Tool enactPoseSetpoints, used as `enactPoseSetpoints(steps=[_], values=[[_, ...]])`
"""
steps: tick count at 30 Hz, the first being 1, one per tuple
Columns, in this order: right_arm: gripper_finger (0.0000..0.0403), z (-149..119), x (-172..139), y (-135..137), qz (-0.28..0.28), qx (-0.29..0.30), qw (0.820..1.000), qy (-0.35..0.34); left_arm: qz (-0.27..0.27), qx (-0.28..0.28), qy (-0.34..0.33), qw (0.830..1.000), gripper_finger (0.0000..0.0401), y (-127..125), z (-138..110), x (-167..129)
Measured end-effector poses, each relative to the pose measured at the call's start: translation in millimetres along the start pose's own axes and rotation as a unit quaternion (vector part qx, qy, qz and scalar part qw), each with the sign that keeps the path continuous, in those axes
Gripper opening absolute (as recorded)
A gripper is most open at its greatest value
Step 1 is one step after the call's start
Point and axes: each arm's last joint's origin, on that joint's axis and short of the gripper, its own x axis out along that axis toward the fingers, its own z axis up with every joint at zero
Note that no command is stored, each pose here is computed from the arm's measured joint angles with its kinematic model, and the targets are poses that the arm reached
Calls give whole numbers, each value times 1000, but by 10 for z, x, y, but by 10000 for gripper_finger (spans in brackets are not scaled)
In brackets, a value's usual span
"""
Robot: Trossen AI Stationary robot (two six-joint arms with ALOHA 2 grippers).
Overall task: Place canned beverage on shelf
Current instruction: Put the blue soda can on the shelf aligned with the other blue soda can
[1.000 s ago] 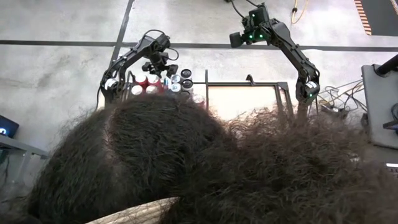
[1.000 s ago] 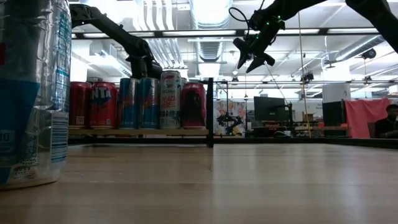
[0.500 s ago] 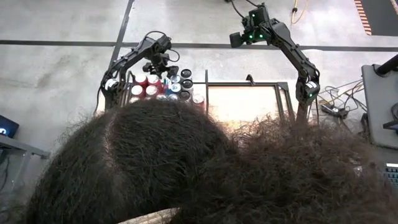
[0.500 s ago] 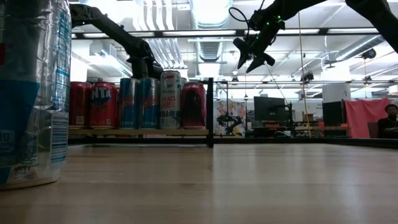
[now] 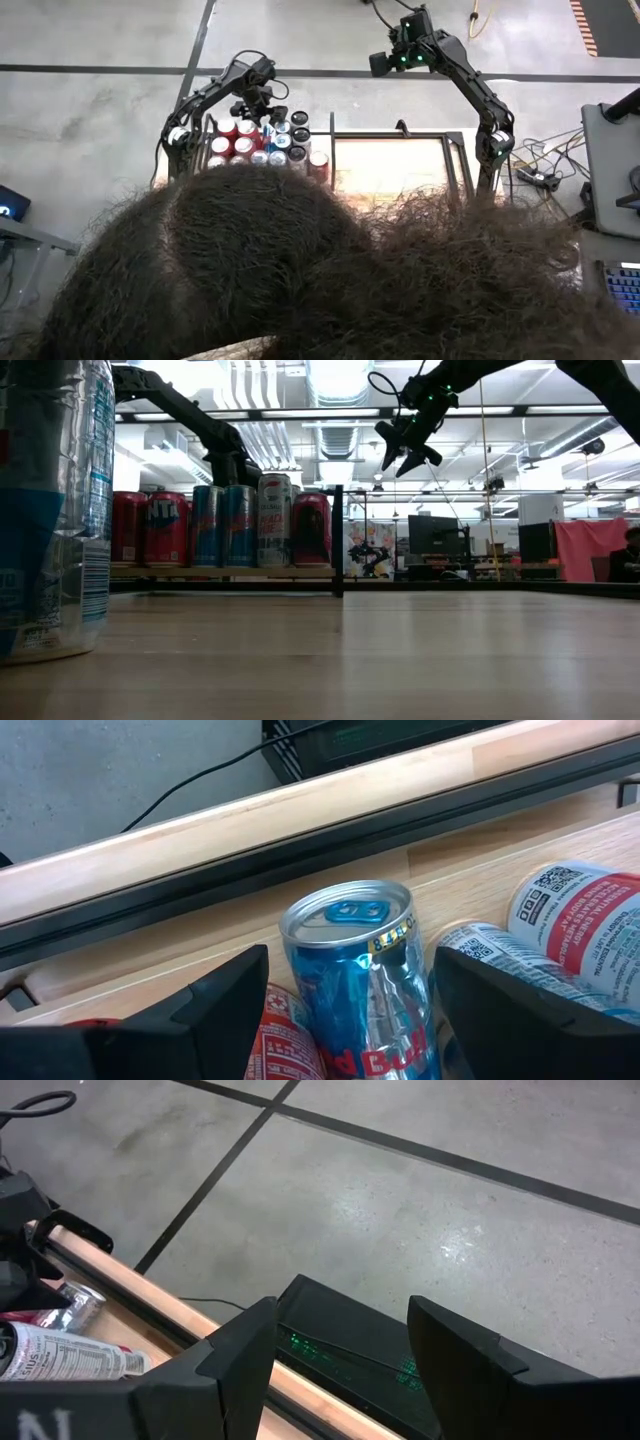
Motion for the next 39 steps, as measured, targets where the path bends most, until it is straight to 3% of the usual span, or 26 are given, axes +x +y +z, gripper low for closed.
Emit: enactPoseSetpoints(steps=[39], values=[[212, 1, 0, 1, 0, 0, 1000, 0, -2, 3, -3, 1000, 270, -7, 1, 47]])
